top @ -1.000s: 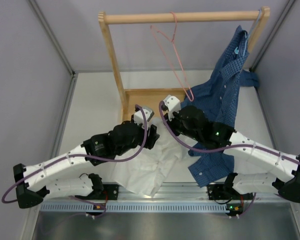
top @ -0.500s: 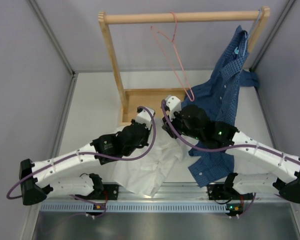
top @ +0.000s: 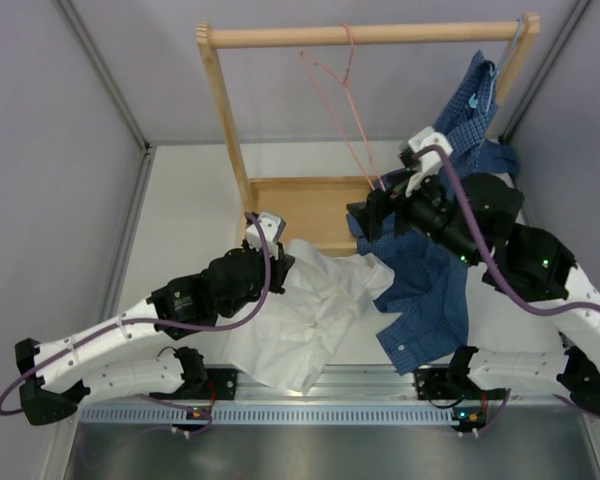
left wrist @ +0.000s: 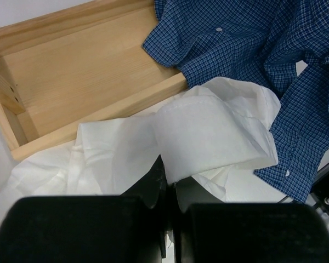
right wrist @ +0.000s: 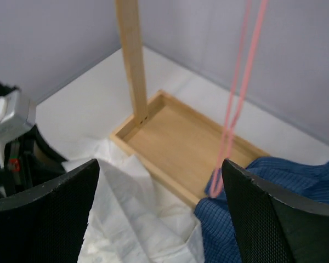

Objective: Place the shirt on the hanger

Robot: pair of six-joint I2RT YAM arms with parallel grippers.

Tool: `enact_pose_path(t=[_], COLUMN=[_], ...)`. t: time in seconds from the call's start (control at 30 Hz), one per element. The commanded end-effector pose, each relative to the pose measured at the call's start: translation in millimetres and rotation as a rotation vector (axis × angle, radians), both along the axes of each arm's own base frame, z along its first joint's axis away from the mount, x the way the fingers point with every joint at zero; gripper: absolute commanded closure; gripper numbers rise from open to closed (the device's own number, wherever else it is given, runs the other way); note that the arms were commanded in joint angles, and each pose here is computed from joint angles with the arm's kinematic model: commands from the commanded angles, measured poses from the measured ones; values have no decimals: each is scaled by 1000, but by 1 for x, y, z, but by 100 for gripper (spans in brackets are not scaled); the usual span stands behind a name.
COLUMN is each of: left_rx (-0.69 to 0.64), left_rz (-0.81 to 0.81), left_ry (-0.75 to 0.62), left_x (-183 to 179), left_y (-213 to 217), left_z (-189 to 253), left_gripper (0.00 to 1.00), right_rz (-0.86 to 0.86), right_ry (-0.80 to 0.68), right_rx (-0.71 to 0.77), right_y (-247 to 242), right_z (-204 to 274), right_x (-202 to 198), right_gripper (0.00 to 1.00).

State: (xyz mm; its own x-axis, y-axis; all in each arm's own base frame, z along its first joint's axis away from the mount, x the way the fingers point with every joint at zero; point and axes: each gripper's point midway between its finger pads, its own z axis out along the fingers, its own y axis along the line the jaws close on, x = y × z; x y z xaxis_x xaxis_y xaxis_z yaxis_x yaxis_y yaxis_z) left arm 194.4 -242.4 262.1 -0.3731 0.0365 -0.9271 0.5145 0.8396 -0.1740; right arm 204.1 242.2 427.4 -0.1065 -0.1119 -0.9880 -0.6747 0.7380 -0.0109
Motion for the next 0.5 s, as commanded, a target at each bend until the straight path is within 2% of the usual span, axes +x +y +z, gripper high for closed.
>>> enact_pose_path(t=[0.0, 0.1, 0.13, 0.17, 0.23, 0.33, 0.47], left_rx=[-81, -78, -79, -76, -73, -72, -66], left_rz=[29, 27, 22, 11, 3, 1, 1], left_ry=[4, 8, 8, 9, 12, 12, 6], left_x=[1, 0, 0, -1, -3, -4, -4], left_y=[-2, -2, -3, -4, -4, -2, 1], left_z=[8, 6, 6, 5, 3, 1, 0], left_gripper=[100, 100, 100, 100, 100, 100, 100], right_rz=[-238, -331, -268, -287, -183, -140, -147], right_ry=[-75, -92, -85, -36, 0, 30, 69], right_rx=[-99, -97, -68, -79, -80, -125, -132], right_y=[-41, -56, -50, -53, -35, -19, -15], right_z=[23, 43, 54, 43, 39, 32, 24], right_x=[30, 59, 61, 86, 93, 111, 141], right_gripper=[11, 8, 10, 12, 17, 28, 39])
